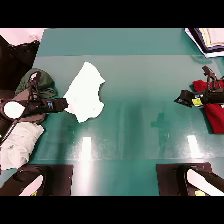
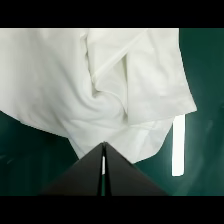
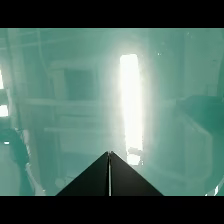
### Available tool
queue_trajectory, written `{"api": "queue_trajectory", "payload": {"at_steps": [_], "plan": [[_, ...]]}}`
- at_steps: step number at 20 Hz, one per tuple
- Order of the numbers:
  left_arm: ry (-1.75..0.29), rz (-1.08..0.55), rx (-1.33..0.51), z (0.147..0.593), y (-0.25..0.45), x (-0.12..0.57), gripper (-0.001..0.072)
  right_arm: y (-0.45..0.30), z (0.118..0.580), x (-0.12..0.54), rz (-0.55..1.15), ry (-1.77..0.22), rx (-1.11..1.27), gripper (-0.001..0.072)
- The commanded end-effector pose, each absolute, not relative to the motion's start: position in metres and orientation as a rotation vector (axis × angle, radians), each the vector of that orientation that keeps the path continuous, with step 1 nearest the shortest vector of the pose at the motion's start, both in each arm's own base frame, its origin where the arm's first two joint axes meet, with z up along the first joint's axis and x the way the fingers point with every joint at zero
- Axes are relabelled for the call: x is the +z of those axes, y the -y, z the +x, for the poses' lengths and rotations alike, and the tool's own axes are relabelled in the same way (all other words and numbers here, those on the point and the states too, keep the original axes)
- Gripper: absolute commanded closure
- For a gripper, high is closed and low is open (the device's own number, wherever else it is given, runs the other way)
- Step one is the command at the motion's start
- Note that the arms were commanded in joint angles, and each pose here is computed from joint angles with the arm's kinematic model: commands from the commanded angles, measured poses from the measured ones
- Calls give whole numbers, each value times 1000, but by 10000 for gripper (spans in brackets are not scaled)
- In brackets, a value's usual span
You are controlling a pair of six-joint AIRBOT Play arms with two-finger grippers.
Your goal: Fold the shirts.
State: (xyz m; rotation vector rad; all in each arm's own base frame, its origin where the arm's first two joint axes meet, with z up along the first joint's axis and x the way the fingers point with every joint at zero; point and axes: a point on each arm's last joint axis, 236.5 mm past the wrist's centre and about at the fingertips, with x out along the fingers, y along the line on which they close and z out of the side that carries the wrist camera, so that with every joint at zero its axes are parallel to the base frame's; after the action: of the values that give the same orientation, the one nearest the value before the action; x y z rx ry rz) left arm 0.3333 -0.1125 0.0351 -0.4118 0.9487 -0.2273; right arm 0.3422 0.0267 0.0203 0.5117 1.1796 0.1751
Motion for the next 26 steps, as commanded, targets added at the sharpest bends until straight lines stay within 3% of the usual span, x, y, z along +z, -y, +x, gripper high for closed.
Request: {"api": "queue_trajectory", "payload": {"at_steps": [1, 18, 19, 20, 21, 22, 23, 26], "plan": [[-949, -411, -227, 333, 112, 35, 661, -27, 342, 21, 512, -1179, 176, 694], [-909, -425, -222, 341, 112, 41, 659, -31, 341, 22, 526, -1185, 187, 694], [-870, -430, -217, 348, 110, 46, 572, -34, 340, 23, 539, -1190, 199, 694], [-821, -435, -208, 357, 107, 54, 192, -40, 342, 28, 567, -1177, 216, 694], [-774, -439, -199, 365, 105, 61, 20, -43, 346, 34, 584, -1162, 229, 694], [-754, -428, -191, 370, 102, 63, 147, -44, 350, 40, 590, -1145, 237, 694], [-768, -406, -182, 372, 99, 55, 209, -46, 354, 48, 598, -1124, 245, 694], [-881, -390, -152, 378, 98, 11, 210, -46, 367, 68, 570, -1070, 258, 694]]}}
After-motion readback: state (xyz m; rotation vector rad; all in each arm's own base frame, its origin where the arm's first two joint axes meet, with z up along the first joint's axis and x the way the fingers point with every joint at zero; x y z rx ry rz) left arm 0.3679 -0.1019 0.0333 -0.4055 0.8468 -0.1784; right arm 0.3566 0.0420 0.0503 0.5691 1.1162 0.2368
